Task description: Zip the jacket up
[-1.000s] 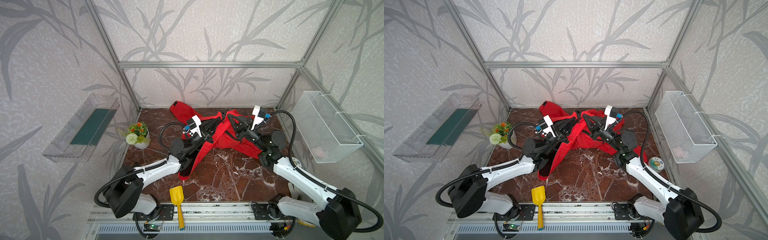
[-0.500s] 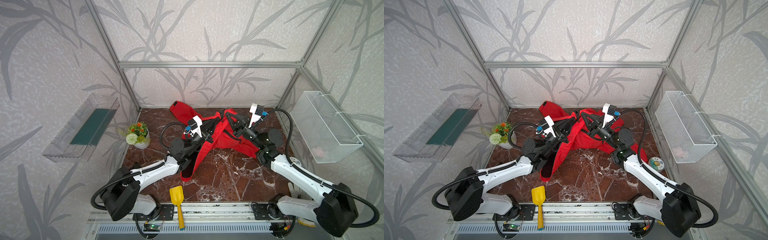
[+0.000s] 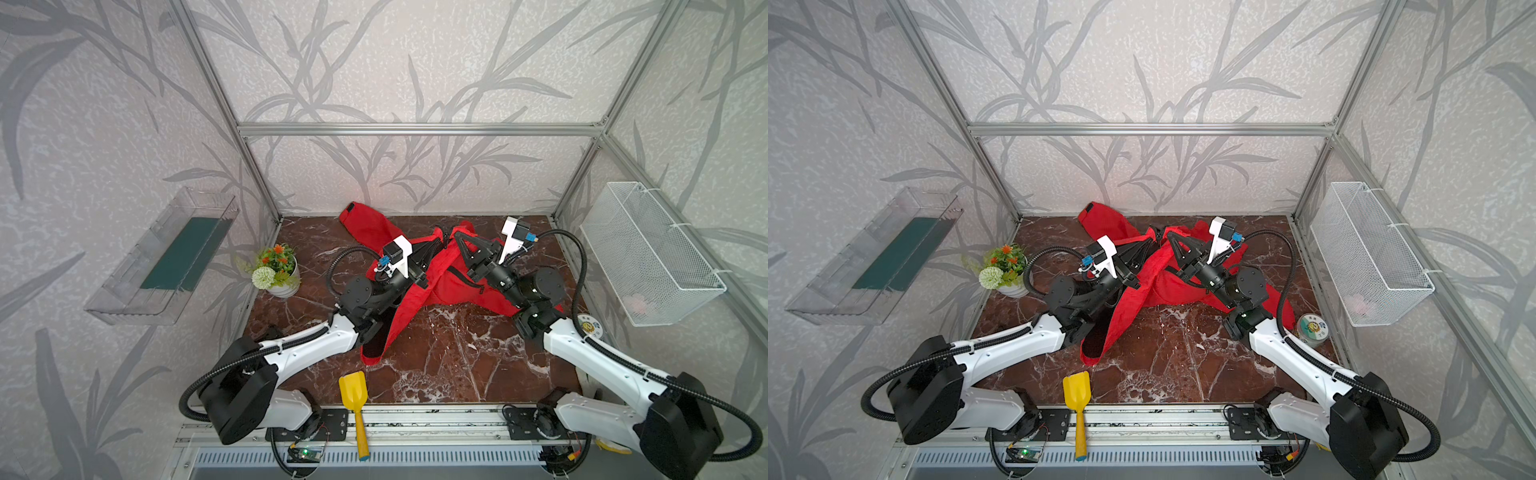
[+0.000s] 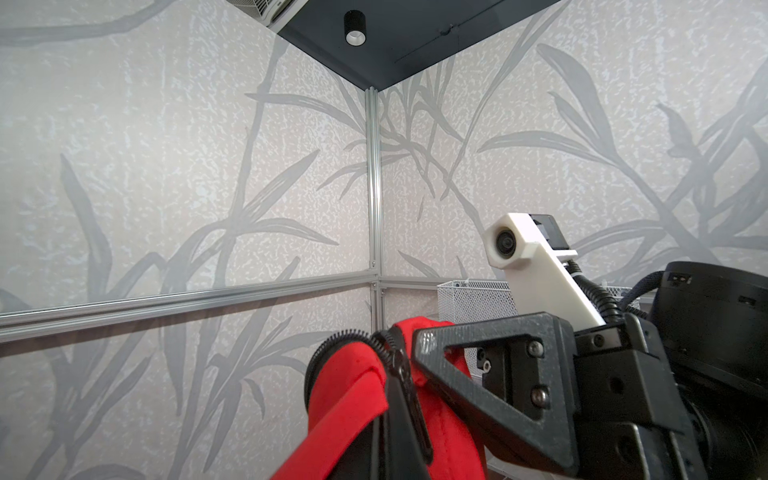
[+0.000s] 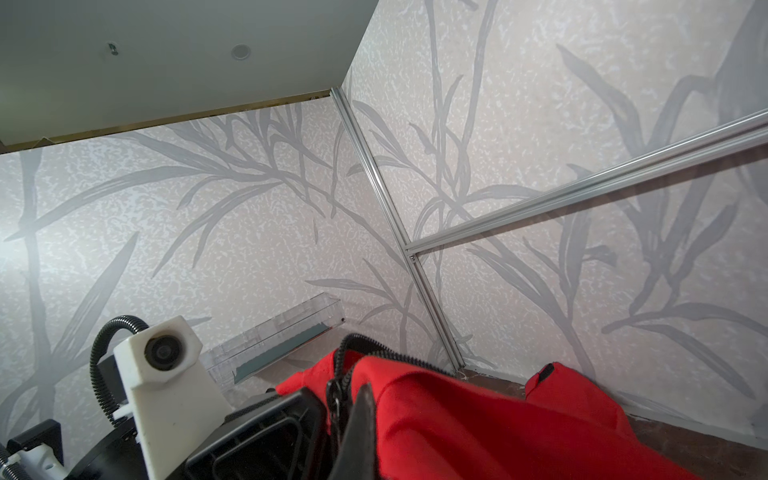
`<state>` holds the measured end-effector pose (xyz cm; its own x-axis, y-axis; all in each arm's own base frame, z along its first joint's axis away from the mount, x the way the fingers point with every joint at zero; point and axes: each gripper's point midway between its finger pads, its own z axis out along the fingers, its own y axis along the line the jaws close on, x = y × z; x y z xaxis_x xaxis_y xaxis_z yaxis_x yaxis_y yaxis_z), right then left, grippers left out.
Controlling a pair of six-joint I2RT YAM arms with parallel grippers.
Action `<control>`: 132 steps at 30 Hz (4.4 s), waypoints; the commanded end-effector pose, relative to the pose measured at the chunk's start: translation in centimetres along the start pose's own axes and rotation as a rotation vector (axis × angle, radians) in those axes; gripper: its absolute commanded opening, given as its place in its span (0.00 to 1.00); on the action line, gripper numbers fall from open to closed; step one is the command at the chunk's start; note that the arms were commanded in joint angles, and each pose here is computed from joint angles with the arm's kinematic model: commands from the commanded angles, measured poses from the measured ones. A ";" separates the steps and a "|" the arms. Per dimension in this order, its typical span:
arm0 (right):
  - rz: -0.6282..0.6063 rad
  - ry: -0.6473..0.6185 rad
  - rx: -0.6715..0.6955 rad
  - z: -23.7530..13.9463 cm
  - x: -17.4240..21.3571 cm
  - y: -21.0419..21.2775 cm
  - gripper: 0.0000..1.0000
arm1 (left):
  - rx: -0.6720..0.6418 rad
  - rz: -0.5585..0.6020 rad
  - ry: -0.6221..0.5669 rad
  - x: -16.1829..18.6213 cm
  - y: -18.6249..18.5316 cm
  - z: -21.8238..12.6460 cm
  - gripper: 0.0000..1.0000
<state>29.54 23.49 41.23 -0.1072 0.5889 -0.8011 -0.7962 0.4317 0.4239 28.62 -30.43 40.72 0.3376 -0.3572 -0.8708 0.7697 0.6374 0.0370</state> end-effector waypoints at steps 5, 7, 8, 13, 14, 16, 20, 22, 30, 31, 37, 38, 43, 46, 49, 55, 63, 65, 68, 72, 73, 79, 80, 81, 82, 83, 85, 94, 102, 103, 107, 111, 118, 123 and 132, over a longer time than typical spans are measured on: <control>-0.060 -0.356 0.116 -1.5 -8.3 -1.3 0.00 | -0.022 -0.095 0.090 4.5 1.9 0.0 0.00; -0.058 -0.352 0.157 -1.7 -7.4 -2.9 0.00 | -0.006 -0.158 0.108 6.0 2.4 0.0 0.00; -0.056 -0.346 0.218 -1.9 -6.7 -4.4 0.00 | 0.010 -0.191 0.134 7.2 2.6 0.1 0.00; -0.071 -0.296 0.422 -3.7 -2.6 -11.1 0.00 | 0.020 -0.303 0.242 13.4 3.4 -0.3 0.00; -0.052 -0.293 0.452 -4.1 -1.9 -12.4 0.00 | 0.015 -0.330 0.254 14.5 3.7 -0.6 0.00; -0.043 -0.277 0.493 -4.9 -0.3 -14.7 0.00 | 0.014 -0.397 0.256 16.5 3.9 -1.0 0.00; -0.009 -0.265 0.583 -6.6 2.5 -18.0 0.00 | 0.048 -0.513 0.300 19.7 3.3 -1.4 0.00; 0.002 -0.243 0.620 -7.5 3.9 -19.2 0.00 | 0.106 -0.569 0.340 21.1 2.2 -1.5 0.00; 0.044 -0.136 0.689 -9.8 7.6 -20.7 0.00 | 0.001 -0.718 0.432 24.4 2.7 -2.7 0.00; 0.052 -0.119 0.692 -9.9 8.0 -20.7 0.00 | -0.018 -0.737 0.473 25.0 2.7 -2.9 0.00; 0.081 -0.041 0.683 -10.2 9.3 -20.2 0.00 | -0.240 -0.800 0.767 28.3 3.3 -4.5 0.00; 0.086 -0.037 0.682 -10.2 9.3 -20.1 0.00 | -0.248 -0.824 0.781 28.4 3.3 -4.5 0.00; 0.097 0.030 0.668 -9.6 9.7 -19.6 0.00 | -0.189 -0.938 0.725 27.8 2.3 -3.1 0.00; 0.110 0.078 0.664 -9.4 9.9 -19.2 0.00 | -0.185 -0.938 0.703 27.1 2.3 -2.6 0.00; 0.115 0.112 0.664 -9.6 10.0 -18.6 0.04 | -0.201 -0.878 0.643 25.7 2.8 -2.3 0.00; 0.139 0.157 0.621 -8.9 9.8 -17.4 0.26 | -0.177 -0.859 0.704 25.8 2.1 -2.6 0.00; 0.185 0.198 0.555 -8.4 9.9 -15.9 0.44 | -0.177 -0.886 0.681 24.7 2.6 -2.5 0.00; 0.147 0.224 0.561 -8.9 9.8 -15.5 0.46 | -0.180 -0.909 0.687 24.7 2.6 -2.5 0.00; -0.026 0.338 0.543 -9.4 9.6 -14.6 0.51 | -0.191 -0.942 0.748 25.1 2.2 -2.9 0.00; -0.301 0.523 0.554 -10.7 8.3 -13.7 0.55 | -0.210 -0.968 0.780 25.1 2.0 -3.5 0.00; -0.379 0.572 0.535 -10.7 8.1 -13.4 0.56 | -0.208 -0.978 0.783 25.1 1.9 -3.5 0.00; -0.724 0.749 0.352 -9.6 7.1 -11.5 0.58 | -0.185 -1.107 0.723 23.5 2.3 -2.4 0.00; -0.770 0.748 0.317 -9.3 6.9 -11.2 0.59 | -0.176 -1.117 0.718 23.2 2.2 -2.2 0.00; -0.802 0.740 0.296 -8.9 6.7 -10.9 0.59 | -0.171 -1.116 0.720 22.9 2.1 -2.0 0.00; -0.833 0.738 0.260 -8.6 6.6 -10.5 0.59 | -0.174 -1.113 0.725 22.7 2.2 -1.9 0.00; -0.859 0.734 0.239 -8.3 6.6 -10.4 0.60 | -0.171 -1.107 0.725 22.4 2.1 -1.8 0.00; -0.890 0.738 0.213 -7.8 6.5 -10.3 0.60 | -0.168 -1.100 0.725 22.0 2.2 -1.6 0.00; -1.006 0.762 0.002 -5.9 7.2 -8.8 0.60 | -0.156 -1.104 0.732 20.3 2.0 -1.3 0.00; -1.251 0.792 -0.127 -6.1 9.0 -6.7 0.57 | -0.137 -1.124 0.719 19.5 1.8 -1.0 0.00; -1.261 0.807 -0.142 -6.3 9.5 -6.7 0.57 | -0.136 -1.119 0.720 19.3 1.8 -1.0 0.00; -1.323 0.861 -0.188 -6.5 11.6 -6.8 0.57 | -0.136 -1.112 0.725 19.0 1.7 -1.1 0.00; -1.397 0.862 -0.198 -5.9 12.6 -6.5 0.56 | -0.138 -1.109 0.721 18.7 1.8 -1.1 0.00; -1.409 0.869 -0.201 -5.4 13.8 -7.3 0.55 | -0.135 -1.100 0.725 18.2 1.6 -1.2 0.00; -1.358 0.853 -0.168 -5.1 13.9 -7.7 0.54 | -0.130 -1.116 0.726 18.4 1.6 -1.1 0.00; -1.346 0.922 -0.162 -5.2 15.0 -9.2 0.52 | -0.124 -1.124 0.724 18.4 1.4 -1.1 0.00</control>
<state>31.58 24.89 22.96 0.4380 -0.7273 -0.5283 -0.6500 0.1498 -0.7451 35.33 -35.17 21.86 -0.8446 -0.3002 -0.4433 0.3345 0.3505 -0.8748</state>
